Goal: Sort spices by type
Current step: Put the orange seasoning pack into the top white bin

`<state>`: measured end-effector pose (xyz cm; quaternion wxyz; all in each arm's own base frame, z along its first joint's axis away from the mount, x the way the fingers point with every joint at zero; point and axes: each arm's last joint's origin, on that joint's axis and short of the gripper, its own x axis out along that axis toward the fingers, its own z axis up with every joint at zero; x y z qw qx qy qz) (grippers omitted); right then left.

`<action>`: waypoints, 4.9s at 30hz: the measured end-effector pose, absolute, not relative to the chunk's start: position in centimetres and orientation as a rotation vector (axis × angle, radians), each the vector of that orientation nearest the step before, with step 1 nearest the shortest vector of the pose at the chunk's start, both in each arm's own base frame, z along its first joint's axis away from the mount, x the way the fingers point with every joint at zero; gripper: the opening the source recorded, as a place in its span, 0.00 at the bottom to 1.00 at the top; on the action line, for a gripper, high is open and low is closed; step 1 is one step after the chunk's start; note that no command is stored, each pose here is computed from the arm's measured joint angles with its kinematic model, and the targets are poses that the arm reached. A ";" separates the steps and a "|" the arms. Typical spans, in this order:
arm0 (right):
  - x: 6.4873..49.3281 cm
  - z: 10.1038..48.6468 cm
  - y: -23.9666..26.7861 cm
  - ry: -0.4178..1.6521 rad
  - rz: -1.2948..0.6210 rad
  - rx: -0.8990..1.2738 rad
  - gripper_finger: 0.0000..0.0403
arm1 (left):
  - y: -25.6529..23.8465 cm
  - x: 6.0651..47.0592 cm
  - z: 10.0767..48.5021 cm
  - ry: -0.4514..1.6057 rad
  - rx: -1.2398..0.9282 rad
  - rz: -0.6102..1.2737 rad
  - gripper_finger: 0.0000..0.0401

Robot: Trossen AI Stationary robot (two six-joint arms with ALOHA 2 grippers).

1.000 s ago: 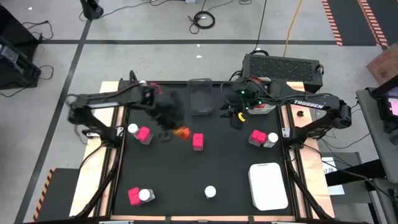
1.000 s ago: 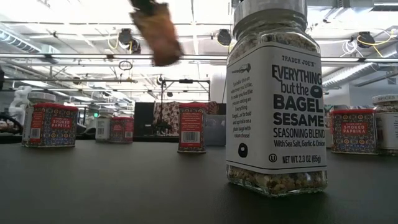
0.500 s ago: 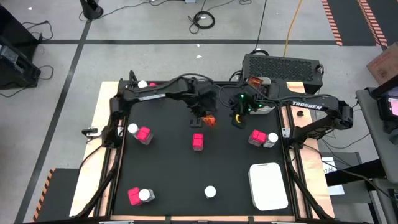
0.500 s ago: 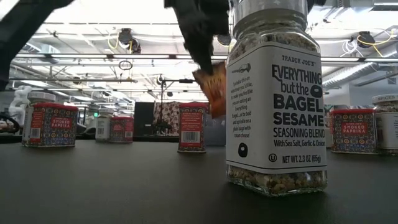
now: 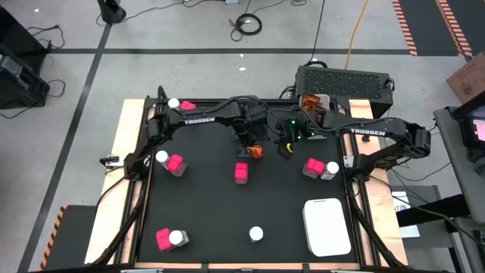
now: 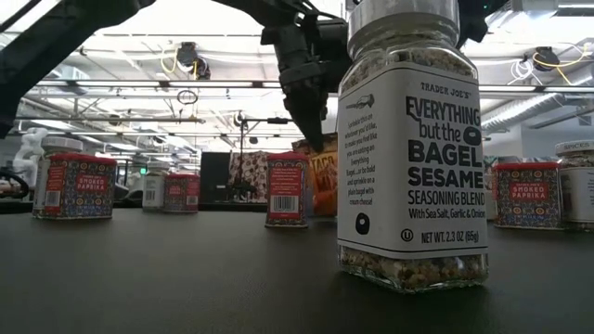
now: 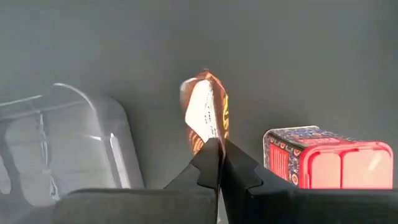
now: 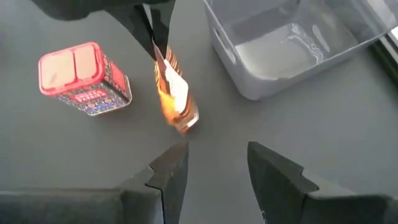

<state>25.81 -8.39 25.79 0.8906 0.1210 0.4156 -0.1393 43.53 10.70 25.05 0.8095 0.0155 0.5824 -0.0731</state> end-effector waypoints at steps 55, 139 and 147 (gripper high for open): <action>32.0 25.1 -9.3 0.768 0.041 0.024 0.66 | 8.3 18.6 31.6 0.391 -0.293 0.150 0.48; 13.4 24.4 -23.4 0.944 -1.290 0.522 0.00 | 7.2 19.2 31.9 0.359 -0.290 0.098 0.48; 13.2 23.1 -23.2 0.934 -1.306 0.546 0.00 | 7.2 19.2 31.9 0.359 -0.278 0.120 0.48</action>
